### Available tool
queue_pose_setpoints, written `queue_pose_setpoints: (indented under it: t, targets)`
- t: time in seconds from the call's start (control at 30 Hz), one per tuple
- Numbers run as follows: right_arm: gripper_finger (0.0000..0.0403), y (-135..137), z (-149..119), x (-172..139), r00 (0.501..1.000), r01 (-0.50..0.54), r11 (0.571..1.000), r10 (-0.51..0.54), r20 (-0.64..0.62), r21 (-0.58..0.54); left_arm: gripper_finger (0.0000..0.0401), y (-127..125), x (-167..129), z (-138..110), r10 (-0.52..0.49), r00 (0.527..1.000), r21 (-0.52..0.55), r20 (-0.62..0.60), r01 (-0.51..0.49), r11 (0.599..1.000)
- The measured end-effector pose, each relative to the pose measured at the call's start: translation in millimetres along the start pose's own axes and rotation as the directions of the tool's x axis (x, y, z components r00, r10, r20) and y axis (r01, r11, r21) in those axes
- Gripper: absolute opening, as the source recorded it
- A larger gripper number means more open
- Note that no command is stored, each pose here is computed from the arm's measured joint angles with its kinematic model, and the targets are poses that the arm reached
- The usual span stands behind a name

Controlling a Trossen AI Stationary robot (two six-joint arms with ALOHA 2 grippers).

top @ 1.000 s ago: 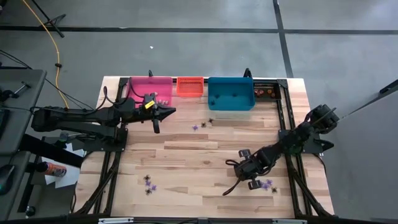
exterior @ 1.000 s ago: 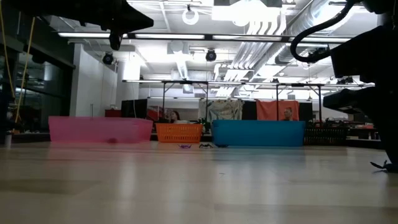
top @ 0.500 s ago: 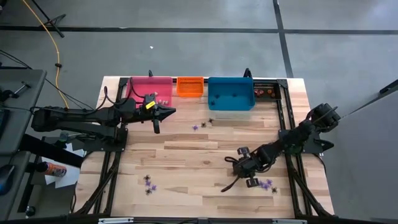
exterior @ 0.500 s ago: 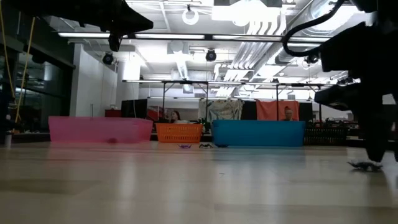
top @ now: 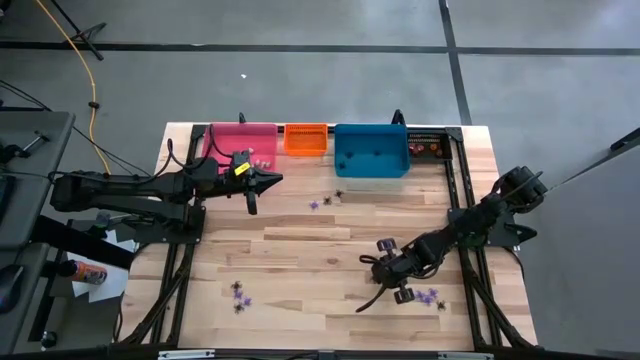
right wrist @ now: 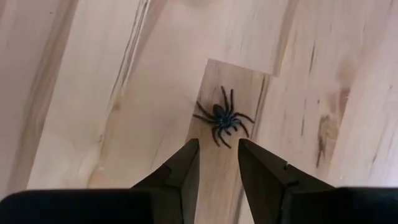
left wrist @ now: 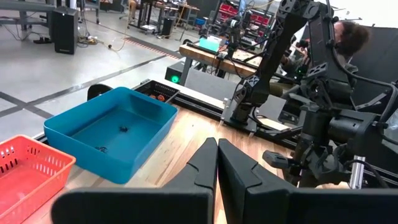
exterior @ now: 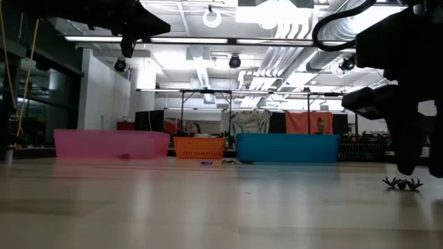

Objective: Sort Halloween decoration
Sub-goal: Put the black spider toy into the blue bin

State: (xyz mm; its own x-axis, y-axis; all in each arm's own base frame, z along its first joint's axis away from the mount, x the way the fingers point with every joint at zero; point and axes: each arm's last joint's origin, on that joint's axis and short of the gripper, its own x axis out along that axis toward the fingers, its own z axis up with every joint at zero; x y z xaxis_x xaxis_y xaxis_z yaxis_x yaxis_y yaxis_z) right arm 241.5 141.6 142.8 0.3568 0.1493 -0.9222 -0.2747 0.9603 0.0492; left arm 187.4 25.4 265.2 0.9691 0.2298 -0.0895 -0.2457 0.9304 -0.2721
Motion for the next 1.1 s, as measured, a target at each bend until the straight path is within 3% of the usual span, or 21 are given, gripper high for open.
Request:
queue_pose_setpoints:
  t: [0.37,0.67,0.87,1.1]
  targets:
    - [0.0108,2,2,15,1.000,-0.028,0.992,0.027,-0.005,-0.124,0.0001,0,0,-1,0.002,1.000,-0.021,-0.007,-0.002,1.000]
    - [0.0093,-1,2,22,1.000,-0.002,0.998,0.001,-0.015,-0.065,0.0000,1,0,-2,0.007,1.000,-0.023,-0.021,-0.007,1.000]
    - [0.0084,-6,17,9,0.998,0.026,0.997,-0.021,0.059,-0.071,0.0000,1,0,-2,0.007,1.000,-0.023,-0.021,-0.007,1.000]
    - [0.0135,-9,41,2,0.981,-0.015,0.999,0.022,0.195,-0.036,0.0000,1,0,-2,0.007,1.000,-0.032,-0.021,-0.007,0.999]
